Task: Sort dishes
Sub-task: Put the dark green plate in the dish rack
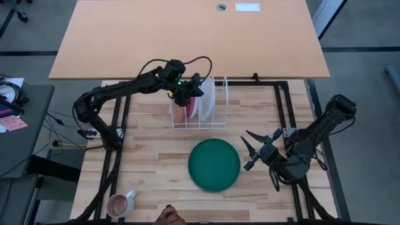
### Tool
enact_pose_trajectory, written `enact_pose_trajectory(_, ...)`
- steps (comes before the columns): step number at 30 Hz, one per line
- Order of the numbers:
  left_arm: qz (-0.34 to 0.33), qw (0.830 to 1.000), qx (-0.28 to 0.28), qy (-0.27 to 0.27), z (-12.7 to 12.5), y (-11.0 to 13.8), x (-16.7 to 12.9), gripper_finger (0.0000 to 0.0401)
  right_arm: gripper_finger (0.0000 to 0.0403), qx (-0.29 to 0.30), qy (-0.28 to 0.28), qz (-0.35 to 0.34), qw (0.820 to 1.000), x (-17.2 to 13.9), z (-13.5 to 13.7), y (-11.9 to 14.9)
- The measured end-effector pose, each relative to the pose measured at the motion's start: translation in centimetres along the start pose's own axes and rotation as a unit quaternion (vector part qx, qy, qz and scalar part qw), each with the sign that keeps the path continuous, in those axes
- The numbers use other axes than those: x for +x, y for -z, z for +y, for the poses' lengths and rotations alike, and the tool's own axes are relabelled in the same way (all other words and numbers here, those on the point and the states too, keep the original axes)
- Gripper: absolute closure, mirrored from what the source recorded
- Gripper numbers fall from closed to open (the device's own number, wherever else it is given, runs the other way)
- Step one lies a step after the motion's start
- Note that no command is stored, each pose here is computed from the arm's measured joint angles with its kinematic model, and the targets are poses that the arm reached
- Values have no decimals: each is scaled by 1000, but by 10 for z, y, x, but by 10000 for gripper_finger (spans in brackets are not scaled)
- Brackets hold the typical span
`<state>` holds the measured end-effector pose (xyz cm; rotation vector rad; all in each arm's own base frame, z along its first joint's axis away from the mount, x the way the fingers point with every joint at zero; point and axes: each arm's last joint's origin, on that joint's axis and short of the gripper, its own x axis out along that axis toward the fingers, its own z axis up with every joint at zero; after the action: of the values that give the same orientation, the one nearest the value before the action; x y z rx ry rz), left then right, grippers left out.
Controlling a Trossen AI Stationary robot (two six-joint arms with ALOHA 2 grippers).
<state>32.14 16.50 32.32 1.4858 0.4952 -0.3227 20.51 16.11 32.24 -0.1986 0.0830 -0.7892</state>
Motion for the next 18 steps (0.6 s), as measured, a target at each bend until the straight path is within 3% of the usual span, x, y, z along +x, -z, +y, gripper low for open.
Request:
enact_pose_trajectory(10,1,1000,-11,-2,0,0,0,349,270,0,0,0,1000,0,0,0)
enact_pose_trajectory(18,8,998,-67,-17,8,-7,-11,349,270,0,-1,0,1000,0,0,0)
